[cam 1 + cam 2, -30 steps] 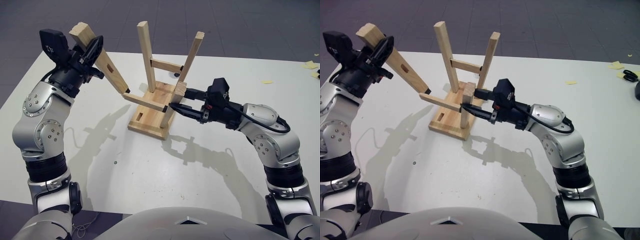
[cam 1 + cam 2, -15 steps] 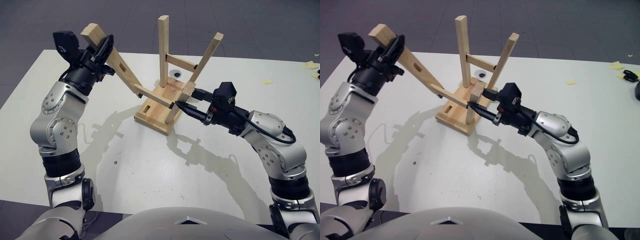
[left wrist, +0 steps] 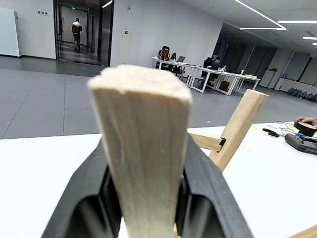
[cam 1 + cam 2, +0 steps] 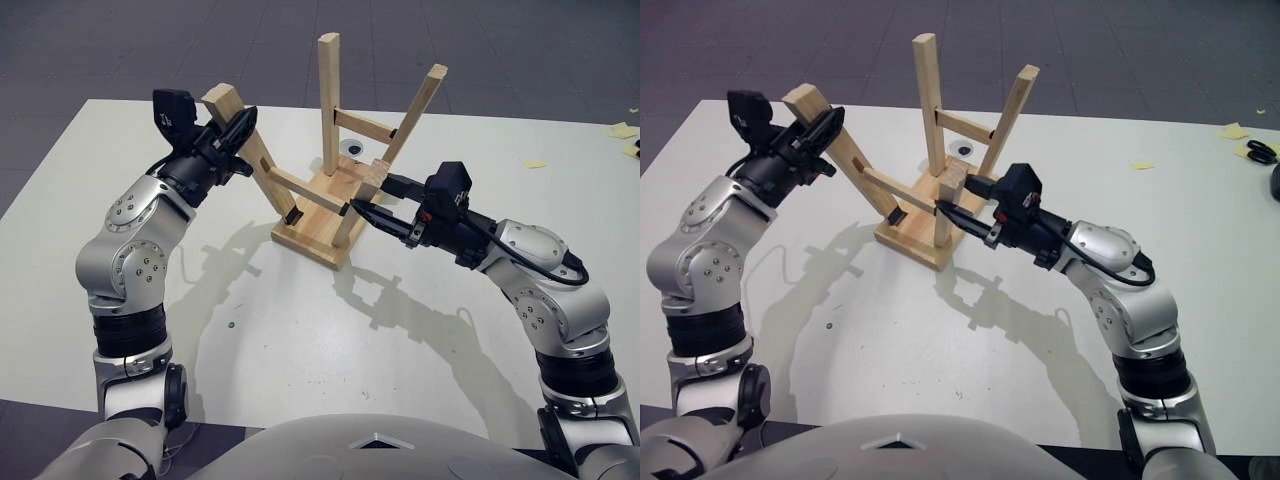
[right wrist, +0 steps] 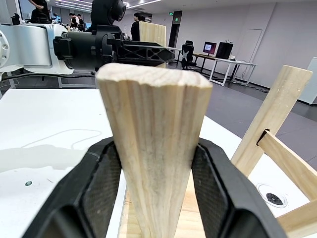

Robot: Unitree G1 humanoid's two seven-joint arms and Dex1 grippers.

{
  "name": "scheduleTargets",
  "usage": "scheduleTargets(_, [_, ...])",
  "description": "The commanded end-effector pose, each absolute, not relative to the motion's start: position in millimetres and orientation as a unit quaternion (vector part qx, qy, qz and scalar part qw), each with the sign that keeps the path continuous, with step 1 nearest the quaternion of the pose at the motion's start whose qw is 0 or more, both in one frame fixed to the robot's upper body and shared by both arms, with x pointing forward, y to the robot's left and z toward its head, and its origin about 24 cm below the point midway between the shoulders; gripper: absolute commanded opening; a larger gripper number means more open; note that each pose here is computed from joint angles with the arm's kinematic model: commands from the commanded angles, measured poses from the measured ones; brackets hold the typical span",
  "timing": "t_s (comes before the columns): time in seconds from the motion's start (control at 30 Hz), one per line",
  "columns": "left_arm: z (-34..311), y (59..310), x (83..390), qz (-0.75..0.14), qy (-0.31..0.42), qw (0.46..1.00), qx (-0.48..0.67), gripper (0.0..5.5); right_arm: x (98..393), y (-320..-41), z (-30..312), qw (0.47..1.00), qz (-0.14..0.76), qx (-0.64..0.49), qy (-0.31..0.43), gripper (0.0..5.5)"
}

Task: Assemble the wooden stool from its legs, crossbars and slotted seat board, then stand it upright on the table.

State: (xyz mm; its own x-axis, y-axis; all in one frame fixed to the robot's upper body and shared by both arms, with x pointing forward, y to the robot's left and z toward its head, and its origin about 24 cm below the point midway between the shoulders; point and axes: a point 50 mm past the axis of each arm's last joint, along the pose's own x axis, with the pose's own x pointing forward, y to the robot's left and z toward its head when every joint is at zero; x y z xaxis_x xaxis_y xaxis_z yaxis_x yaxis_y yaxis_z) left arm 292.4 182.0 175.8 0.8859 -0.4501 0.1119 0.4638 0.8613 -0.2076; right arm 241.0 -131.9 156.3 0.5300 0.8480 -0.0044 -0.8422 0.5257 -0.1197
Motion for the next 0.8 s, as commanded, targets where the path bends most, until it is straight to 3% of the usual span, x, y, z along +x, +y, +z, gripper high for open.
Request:
scheduleTargets(0.03, [152, 187, 295, -0.226, 0.018, 0.967, -0.118, 1.04, 242, -138, 135, 0.886, 0.459, -0.060, 0.030, 2.08])
scheduleTargets(0.17, [140, 184, 296, -0.237, 0.035, 0.964, -0.112, 1.04, 243, -137, 136, 0.886, 0.459, -0.059, 0.029, 2.08])
scheduleTargets(0.47, [129, 188, 310, -0.221, 0.036, 0.950, -0.218, 1.04, 244, -136, 136, 0.885, 0.461, -0.060, 0.027, 2.08])
scheduleTargets(0.8, [130, 189, 305, -0.256, 0.061, 0.950, -0.168, 1.04, 243, -135, 134, 0.885, 0.461, -0.058, 0.028, 2.08])
